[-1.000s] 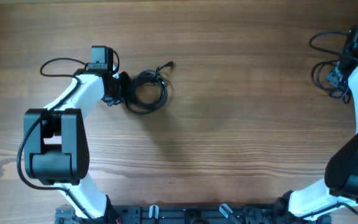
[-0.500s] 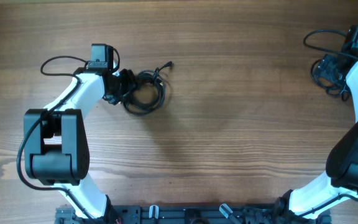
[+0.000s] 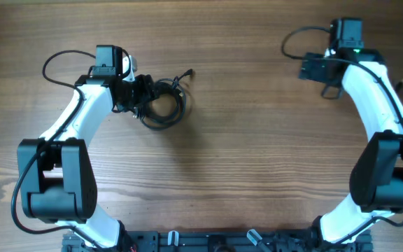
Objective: Untangle cables
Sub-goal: 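Place the separated cable at the table's right edge and release it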
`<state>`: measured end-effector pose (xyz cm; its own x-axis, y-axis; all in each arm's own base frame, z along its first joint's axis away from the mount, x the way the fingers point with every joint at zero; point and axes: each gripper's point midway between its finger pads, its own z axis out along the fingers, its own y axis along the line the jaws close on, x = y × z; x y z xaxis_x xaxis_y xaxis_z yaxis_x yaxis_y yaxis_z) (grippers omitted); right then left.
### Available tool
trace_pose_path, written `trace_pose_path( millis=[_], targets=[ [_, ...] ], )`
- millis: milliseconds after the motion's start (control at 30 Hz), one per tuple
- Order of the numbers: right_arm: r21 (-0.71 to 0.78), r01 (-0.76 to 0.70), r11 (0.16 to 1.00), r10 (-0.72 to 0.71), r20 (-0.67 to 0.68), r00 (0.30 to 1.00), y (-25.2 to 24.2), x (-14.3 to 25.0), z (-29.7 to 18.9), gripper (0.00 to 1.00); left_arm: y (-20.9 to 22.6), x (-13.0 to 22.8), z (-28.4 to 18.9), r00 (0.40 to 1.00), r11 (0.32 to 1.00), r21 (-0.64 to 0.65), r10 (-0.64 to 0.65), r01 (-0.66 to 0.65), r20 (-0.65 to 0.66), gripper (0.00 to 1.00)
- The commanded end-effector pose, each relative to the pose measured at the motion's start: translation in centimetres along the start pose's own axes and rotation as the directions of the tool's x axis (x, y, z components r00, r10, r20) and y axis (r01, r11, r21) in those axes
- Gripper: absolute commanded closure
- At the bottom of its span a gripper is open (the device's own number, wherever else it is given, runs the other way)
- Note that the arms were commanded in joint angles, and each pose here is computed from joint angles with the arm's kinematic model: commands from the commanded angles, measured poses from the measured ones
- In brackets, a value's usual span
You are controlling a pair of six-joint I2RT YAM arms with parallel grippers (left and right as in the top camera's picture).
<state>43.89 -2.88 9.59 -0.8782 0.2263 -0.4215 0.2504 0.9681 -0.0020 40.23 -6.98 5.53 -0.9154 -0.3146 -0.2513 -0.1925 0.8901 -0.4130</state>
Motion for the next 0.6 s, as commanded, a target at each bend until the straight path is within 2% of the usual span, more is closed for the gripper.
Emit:
trace_pose_path(
  millis=[0, 33, 67, 200, 300, 567],
  targets=[
    [-0.258, 0.033, 0.966, -0.046, -0.043, 0.998, 6.36, 0.93, -0.54, 0.0, 0.04, -0.07, -0.24, 1.0, 1.0, -0.005, 0.013, -0.013, 0.011, 0.75],
    [-0.259, 0.037, 0.965, -0.05, -0.043, 0.998, 6.52, 0.97, -0.56, 0.0, 0.36, -0.06, -0.06, 1.0, 1.0, -0.019, 0.011, -0.011, 0.01, 0.93],
    [-0.259, 0.037, 0.965, -0.05, -0.043, 0.998, 6.52, 0.97, -0.56, 0.0, 0.48, 0.0, 0.1, 1.0, 1.0, -0.023, 0.009, -0.009, 0.006, 0.96],
    [-0.26, 0.037, 0.965, -0.048, -0.039, 0.998, 6.54, 0.86, -0.56, 0.0, 0.5, 0.03, 0.16, 0.999, 0.999, -0.023, -0.045, 0.045, 0.006, 0.94],
    [-0.26, 0.036, 0.965, -0.048, -0.039, 0.998, 6.54, 0.86, -0.56, 0.01, 0.56, 0.16, 0.16, 0.999, 0.999, -0.026, -0.046, 0.046, 0.001, 0.89],
    [-0.26, 0.036, 0.965, -0.048, -0.039, 0.998, 6.55, 0.86, -0.57, 0.0, 0.64, 0.35, 0.16, 0.999, 0.998, -0.029, -0.049, 0.048, -0.007, 0.84]
  ],
)
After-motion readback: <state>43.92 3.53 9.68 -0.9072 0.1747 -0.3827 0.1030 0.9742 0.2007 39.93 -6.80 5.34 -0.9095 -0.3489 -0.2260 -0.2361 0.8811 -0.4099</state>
